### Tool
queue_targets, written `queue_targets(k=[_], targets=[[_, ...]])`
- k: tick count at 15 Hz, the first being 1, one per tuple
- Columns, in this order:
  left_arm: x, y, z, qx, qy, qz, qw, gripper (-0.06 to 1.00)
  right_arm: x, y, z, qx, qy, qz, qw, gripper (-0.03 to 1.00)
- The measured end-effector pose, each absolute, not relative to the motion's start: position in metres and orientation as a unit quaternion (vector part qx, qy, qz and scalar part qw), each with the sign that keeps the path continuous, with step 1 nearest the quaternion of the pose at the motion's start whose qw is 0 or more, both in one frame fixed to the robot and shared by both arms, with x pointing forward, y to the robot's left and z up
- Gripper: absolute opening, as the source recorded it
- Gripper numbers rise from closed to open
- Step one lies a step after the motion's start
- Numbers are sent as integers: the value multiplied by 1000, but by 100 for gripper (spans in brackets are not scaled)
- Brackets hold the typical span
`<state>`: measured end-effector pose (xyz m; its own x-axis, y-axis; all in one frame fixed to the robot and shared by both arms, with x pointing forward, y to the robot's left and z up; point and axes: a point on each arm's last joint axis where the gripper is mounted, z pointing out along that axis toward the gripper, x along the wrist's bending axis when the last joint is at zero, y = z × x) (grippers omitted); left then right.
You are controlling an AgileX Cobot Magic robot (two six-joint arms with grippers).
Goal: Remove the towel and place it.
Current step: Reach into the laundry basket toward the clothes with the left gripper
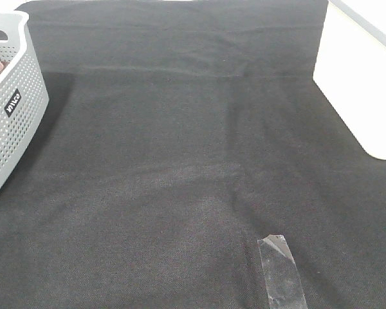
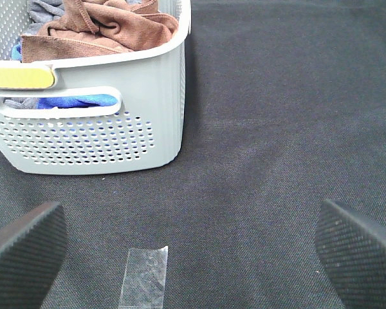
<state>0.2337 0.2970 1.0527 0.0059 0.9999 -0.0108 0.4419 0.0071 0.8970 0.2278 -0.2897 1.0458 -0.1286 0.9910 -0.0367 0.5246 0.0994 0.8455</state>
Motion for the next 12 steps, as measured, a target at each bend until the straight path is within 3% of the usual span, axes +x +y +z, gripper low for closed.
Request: queue_targets(k=[10, 12], targets=[[233, 296, 1055, 623, 574, 384, 368, 99, 228, -290, 1046, 571, 663, 352, 331, 76], [233, 296, 1076, 658, 532, 408, 343, 99, 228, -290, 1046, 571, 663, 352, 331, 76]])
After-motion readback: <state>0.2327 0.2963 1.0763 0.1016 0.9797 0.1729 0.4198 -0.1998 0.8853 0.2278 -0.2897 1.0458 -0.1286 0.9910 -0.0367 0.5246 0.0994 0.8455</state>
